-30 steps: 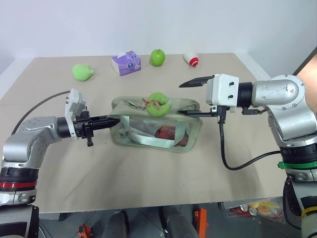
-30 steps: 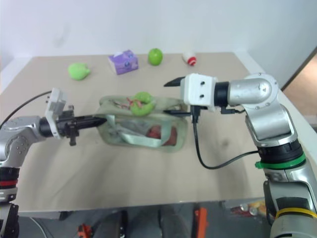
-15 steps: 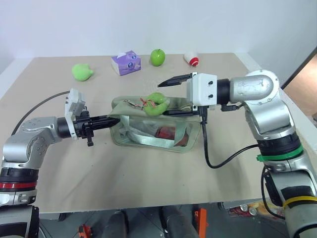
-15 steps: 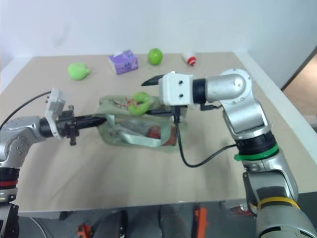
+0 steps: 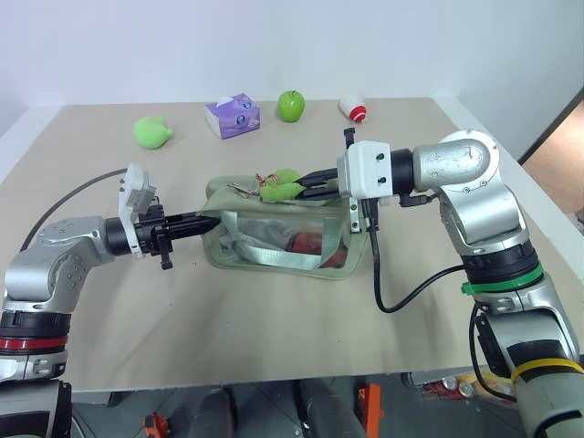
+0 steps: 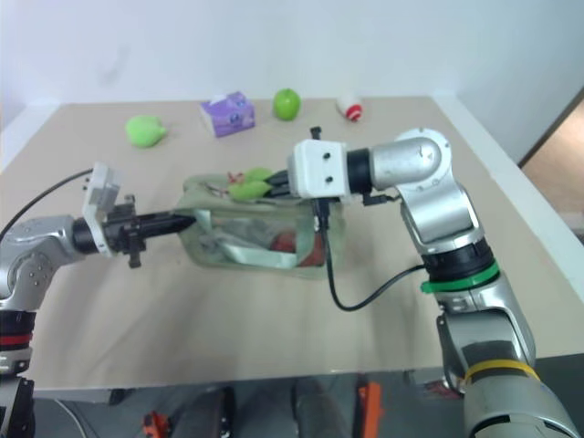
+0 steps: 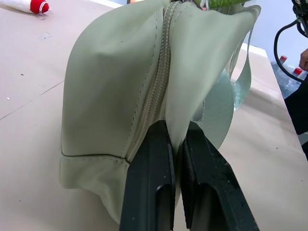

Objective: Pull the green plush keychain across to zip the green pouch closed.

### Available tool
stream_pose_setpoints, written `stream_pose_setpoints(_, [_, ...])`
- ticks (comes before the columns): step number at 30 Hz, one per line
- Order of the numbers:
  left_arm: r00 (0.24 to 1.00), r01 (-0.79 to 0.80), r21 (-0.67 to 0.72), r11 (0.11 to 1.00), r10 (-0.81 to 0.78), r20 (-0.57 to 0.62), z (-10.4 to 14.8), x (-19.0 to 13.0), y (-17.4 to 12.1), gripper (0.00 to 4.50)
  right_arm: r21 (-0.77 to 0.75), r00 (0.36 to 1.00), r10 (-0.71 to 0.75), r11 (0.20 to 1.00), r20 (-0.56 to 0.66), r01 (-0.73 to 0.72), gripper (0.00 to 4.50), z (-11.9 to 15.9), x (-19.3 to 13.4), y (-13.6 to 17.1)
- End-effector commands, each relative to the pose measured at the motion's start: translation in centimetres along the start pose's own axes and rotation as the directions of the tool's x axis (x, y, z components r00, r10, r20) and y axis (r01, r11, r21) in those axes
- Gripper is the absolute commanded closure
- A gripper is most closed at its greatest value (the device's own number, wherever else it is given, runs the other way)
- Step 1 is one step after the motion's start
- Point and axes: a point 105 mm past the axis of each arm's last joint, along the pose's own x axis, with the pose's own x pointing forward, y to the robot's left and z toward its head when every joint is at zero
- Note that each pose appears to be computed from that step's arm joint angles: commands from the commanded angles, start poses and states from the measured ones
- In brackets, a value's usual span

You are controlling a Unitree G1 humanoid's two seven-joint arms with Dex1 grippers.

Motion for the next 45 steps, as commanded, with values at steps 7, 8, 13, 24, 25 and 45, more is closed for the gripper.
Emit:
stream_pose_setpoints(7, [1.0, 0.001, 0.016, 1.0, -0.002, 0.021, 0.6, -0.1, -0.1, 4.5, 0.032, 0.962, -0.187, 0.98, -0.196, 0.197, 4.47, -1.5, -9.4, -4.4])
stream_pose_setpoints(8, [1.0, 0.002, 0.014, 1.0, -0.003, 0.02, 0.6, -0.1, -0.1, 4.5, 0.022, 0.952, -0.198, 0.978, -0.233, 0.209, 4.47, -1.8, -10.4, -4.5])
stream_pose_setpoints(13, [1.0, 0.008, 0.009, 1.0, -0.008, 0.019, 0.4, 0.0, -0.1, 4.5, -0.019, 0.891, -0.198, 0.978, -0.409, 0.209, 4.47, -3.5, -14.5, -4.2])
stream_pose_setpoints(24, [1.0, 0.008, 0.004, 1.0, -0.008, 0.016, 0.4, -0.2, 0.0, 4.5, 0.018, 0.696, 0.029, 1.0, -0.718, -0.023, 4.47, -8.2, -18.0, 2.3])
stream_pose_setpoints(25, [1.0, 0.007, 0.004, 1.0, -0.007, 0.016, 0.4, -0.2, 0.0, 4.5, 0.02, 0.69, 0.04, 0.999, -0.723, -0.036, 4.47, -8.5, -17.8, 2.7])
stream_pose_setpoints(45, [1.0, -0.015, -0.02, 1.0, 0.015, 0.025, 0.6, -0.3, -0.1, 4.5, 0.058, 0.669, 0.265, 0.948, -0.694, -0.314, 4.47, -17.3, -7.9, 14.1])
